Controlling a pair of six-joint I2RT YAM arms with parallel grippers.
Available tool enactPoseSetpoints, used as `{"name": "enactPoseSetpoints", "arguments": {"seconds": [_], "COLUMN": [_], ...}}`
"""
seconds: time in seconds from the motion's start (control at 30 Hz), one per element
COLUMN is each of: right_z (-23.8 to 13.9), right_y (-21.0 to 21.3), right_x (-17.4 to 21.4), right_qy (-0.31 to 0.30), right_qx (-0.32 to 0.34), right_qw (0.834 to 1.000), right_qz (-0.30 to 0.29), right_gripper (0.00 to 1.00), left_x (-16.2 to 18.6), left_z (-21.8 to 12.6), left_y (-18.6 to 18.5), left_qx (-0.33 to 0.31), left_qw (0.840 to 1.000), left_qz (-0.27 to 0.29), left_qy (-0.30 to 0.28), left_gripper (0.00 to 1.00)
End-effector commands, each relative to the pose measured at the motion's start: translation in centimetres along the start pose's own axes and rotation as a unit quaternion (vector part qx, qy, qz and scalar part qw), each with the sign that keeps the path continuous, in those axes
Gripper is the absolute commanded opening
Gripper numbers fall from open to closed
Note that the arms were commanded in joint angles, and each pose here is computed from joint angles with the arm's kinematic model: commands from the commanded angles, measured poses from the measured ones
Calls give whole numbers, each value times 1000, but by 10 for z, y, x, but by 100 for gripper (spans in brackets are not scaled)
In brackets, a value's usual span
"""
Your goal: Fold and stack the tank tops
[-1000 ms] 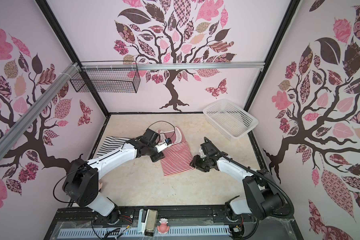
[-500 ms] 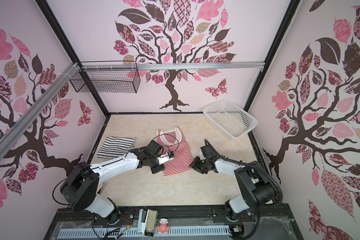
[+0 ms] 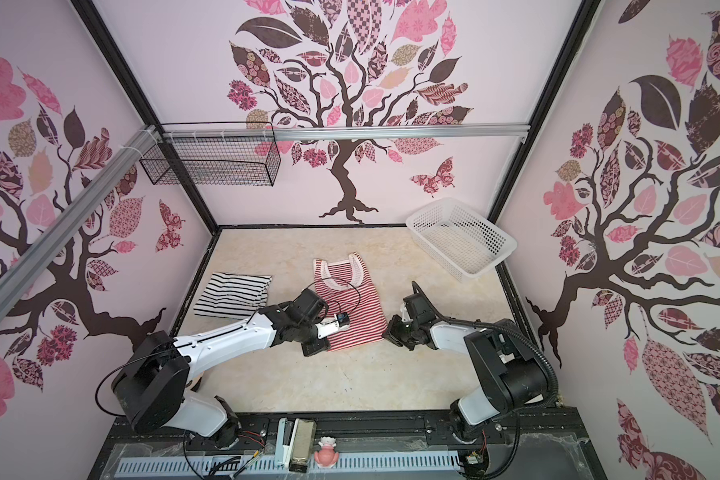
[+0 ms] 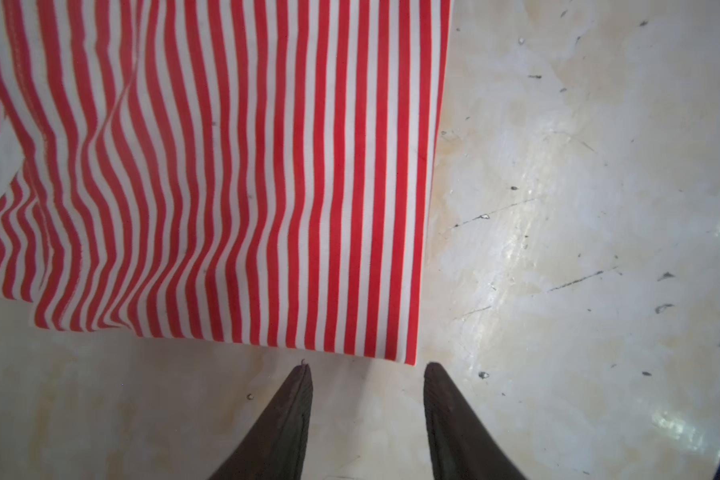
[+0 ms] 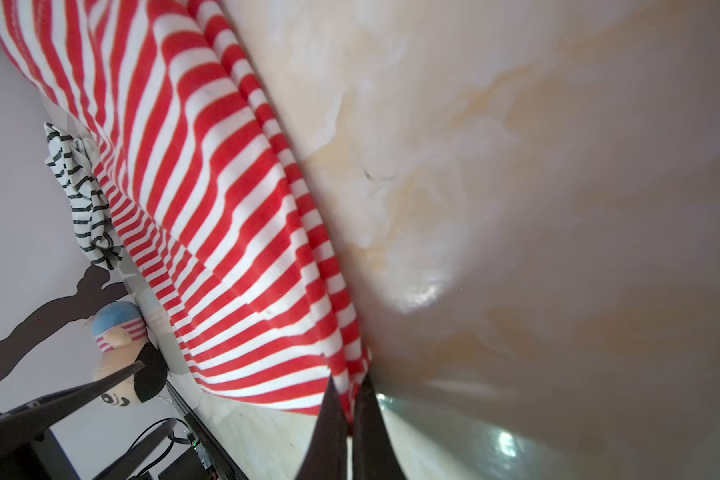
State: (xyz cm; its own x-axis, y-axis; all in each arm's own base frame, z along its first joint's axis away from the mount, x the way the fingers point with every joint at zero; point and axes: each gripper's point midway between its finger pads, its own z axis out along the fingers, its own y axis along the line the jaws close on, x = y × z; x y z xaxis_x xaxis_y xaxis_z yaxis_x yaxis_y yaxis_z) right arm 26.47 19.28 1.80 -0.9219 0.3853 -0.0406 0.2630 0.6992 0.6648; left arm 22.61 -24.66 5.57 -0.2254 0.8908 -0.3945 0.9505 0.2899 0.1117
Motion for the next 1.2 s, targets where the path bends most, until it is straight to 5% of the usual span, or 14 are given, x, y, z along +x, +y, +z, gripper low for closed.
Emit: {"name": "enactPoseSetpoints", "arguments": {"seconds": [0.0, 0.53, 0.63, 0.8, 0.87, 1.17], "right_z": [-7, -16, -15, -14, -18, -59], "right_y": [-7, 6, 7, 8, 10, 14], "right_x": [7, 4, 1, -2, -5, -3], "right_qy": [8, 3, 1, 0, -8, -30], "right_qx": [21, 11, 9, 5, 1, 4], "right_qw": [1000, 1000, 1000, 1000, 1000, 999], "right_qz": [8, -3, -3, 1, -1, -19], "right_gripper": [0, 0, 0, 0, 0, 0], "left_x": [5, 9, 10, 6, 0, -50], "left_z": [14, 36, 40, 45, 42, -3], "left_y": [-9, -22, -23, -16, -18, -65], "left_qx": [-16, 11, 16, 8, 16, 187], "left_qw": [999, 997, 996, 996, 996, 981], "left_qz": [34, 61, 65, 64, 61, 48], "left_qy": [16, 48, 53, 62, 57, 3], "left_gripper": [48, 43, 33, 1, 0, 0]}}
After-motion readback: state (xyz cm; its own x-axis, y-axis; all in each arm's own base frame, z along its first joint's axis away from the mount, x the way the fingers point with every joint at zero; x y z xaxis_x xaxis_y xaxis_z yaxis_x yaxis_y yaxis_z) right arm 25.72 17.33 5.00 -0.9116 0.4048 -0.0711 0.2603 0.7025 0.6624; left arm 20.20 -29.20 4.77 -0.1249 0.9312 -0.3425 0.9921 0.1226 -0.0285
